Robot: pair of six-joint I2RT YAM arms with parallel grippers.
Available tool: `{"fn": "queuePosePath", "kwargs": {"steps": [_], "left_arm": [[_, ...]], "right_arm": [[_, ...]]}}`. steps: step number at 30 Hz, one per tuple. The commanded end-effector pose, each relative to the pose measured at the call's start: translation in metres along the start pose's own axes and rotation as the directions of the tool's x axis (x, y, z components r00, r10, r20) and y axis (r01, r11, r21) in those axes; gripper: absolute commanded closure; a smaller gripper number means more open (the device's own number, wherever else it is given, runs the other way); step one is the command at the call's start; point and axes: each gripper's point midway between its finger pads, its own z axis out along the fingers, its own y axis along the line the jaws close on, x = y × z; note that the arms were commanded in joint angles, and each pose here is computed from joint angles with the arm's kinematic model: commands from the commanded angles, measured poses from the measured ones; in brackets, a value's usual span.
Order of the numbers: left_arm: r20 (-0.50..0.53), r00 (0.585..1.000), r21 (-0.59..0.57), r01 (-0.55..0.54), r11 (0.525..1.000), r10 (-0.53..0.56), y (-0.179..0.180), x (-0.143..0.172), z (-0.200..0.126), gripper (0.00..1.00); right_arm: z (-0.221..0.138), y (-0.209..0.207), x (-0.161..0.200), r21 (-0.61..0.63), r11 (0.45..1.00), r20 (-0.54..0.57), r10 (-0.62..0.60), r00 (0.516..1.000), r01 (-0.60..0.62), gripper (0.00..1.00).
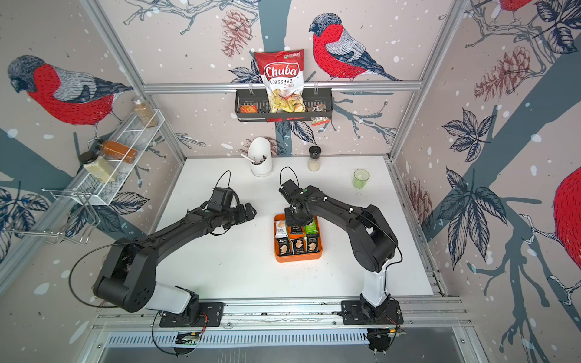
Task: Take the cookies out of the storage box
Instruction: Pick up the cookie from the storage box, then place the cookie at the center of the board.
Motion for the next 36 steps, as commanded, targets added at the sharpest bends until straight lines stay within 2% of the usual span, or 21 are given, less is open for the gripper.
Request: {"fn": "queuePosePath", "kwargs": {"steps": [1,8,19,27,36], "left_arm": [[0.009,1.000,0.020,-0.009,1.000,0.009,-0.004,-0.002,-0.003,0.03],[-0.011,1.000,0.037,-0.016,0.999,0.017,-0.008,-0.001,-0.001,0.03],[-0.017,1.000,0.036,-0.019,0.999,0.019,-0.009,-0.001,-0.002,0.03],[-0.006,1.000,0.015,-0.014,1.000,0.015,-0.004,-0.001,-0.002,0.03],[0.001,1.000,-0.017,-0.012,1.000,0.012,0.004,0.001,-0.003,0.03]], "right_arm": [[-0.012,-0.005,0.003,-0.001,0.999,0.011,0.037,0.999,-0.037,0.56],[-0.040,-0.034,-0.014,0.006,0.995,0.093,0.100,0.991,-0.101,0.56],[-0.057,-0.127,-0.063,0.072,0.972,0.192,0.208,0.959,-0.225,0.56],[-0.038,-0.158,-0.100,0.091,0.960,0.217,0.239,0.946,-0.264,0.56],[0.004,-0.159,-0.131,0.106,0.961,0.192,0.232,0.954,-0.255,0.56]]}}
